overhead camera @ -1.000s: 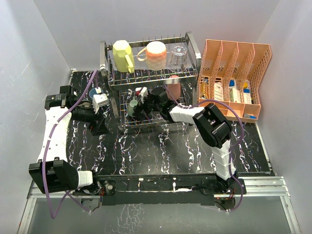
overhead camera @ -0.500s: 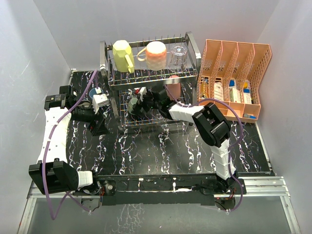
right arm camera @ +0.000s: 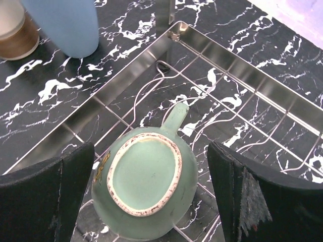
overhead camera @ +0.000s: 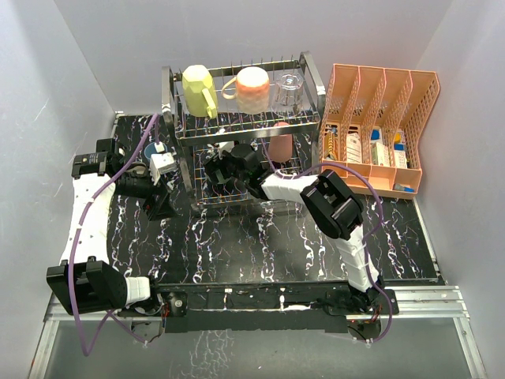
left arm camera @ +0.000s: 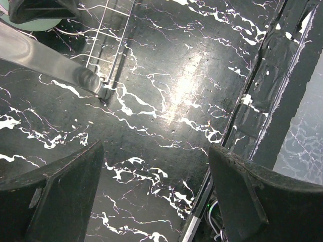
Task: Unload the cups from the dish rack
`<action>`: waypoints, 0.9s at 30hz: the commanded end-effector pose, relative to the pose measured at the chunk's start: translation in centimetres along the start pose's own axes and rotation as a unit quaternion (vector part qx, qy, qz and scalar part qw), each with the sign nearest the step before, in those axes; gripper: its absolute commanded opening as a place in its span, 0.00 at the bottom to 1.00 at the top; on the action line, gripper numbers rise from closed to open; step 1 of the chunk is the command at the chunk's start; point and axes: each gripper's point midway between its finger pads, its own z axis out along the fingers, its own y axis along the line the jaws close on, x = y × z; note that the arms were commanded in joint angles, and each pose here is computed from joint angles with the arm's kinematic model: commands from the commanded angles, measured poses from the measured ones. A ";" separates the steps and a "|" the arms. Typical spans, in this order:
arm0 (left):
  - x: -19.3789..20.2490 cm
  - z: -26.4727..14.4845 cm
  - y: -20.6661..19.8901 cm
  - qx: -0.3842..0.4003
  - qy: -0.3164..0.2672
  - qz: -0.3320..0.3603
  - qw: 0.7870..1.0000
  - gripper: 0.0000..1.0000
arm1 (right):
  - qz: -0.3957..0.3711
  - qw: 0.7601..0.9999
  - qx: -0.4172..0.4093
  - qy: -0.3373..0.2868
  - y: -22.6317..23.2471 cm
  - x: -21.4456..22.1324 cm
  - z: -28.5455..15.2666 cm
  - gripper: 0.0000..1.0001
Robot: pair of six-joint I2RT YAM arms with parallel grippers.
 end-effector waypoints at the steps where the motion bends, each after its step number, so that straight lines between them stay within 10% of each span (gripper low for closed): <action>1: -0.7 -0.6 -1.1 0.001 -0.012 0.024 1.000 0.82 | 0.033 0.995 0.074 -0.050 -1.5 -2.8 0.1 0.95; 13: -0.6 -0.7 -1.1 -0.004 -0.009 0.035 0.999 0.82 | 0.085 0.987 0.133 -0.001 -2.4 0.1 0.1 0.81; 27: -0.8 -0.3 -1.3 -0.001 -0.025 0.042 0.999 0.82 | 0.162 0.985 -0.019 -0.064 0.8 -4.7 -4.5 0.13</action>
